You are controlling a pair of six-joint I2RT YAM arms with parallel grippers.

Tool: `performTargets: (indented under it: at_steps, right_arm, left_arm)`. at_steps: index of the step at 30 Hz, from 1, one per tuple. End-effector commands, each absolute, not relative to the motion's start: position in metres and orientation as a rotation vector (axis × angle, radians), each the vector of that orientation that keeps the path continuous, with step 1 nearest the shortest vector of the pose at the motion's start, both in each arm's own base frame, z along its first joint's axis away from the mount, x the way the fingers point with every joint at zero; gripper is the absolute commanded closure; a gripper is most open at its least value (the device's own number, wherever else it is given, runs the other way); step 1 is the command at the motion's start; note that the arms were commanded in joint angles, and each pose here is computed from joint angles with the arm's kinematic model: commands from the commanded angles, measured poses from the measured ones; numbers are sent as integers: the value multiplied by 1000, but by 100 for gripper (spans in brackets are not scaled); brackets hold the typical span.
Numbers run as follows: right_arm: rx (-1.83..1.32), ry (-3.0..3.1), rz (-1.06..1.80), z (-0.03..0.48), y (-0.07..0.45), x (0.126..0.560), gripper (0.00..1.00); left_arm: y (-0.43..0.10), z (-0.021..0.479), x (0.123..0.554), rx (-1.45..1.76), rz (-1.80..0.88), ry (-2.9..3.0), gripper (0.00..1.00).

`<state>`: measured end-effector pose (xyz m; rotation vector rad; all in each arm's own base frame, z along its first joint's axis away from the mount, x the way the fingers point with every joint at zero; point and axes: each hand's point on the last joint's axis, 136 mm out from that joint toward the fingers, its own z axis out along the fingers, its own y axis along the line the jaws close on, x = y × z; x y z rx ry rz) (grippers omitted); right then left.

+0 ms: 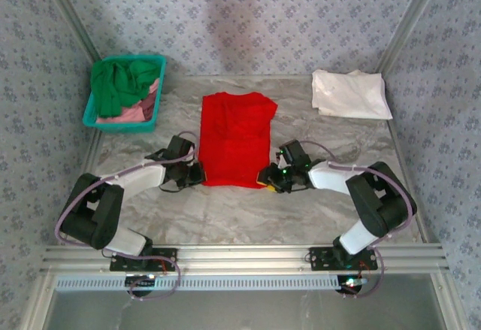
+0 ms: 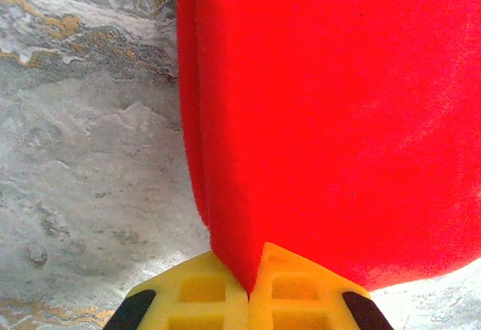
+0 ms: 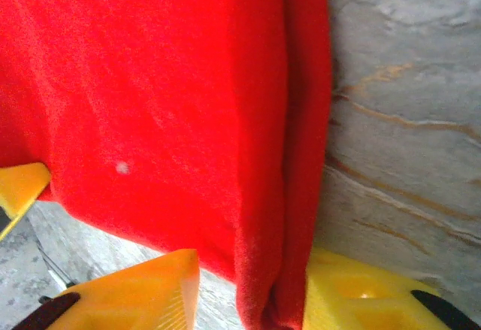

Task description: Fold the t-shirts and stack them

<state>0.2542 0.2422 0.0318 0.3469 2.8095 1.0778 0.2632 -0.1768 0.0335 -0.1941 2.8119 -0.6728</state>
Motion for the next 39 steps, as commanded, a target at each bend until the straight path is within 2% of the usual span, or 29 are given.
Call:
performTargets:
  at_steps: [1,5,7,10,14,20,23,26,31,35,39]
  right_arm:
    - [390,2777,1043,32,242,265,66]
    - [418,2767,1011,32,236,265,80]
    - [431,2755,986,35,231,265,91]
    - [417,2735,972,42,226,264,100]
    - [388,2767,942,38,221,247,100]
    - [322,2806,928,29,216,194,100]
    - [281,2732,977,49,219,179,100]
    - [205,2650,956,80,218,179,100]
    - [177,2535,944,124,213,202,100]
    - [143,2452,916,158,210,247,100]
    - [129,2413,867,178,207,292,100]
  left_arm:
    - [-177,38,260,-196,-709,2794,100]
    - [-175,40,259,-201,-700,2793,100]
    - [-173,44,259,-204,-694,2780,100]
    - [-174,52,259,-185,-708,2759,100]
    - [-178,53,246,-139,-741,2775,100]
    - [-187,35,188,-71,-785,2859,100]
    - [-199,50,163,-25,-880,2839,100]
    - [-203,82,154,21,-969,2786,100]
    - [-210,135,173,142,-1011,2665,100]
    - [-222,169,220,146,-1096,2552,100]
    - [-221,188,266,124,-1052,2519,100]
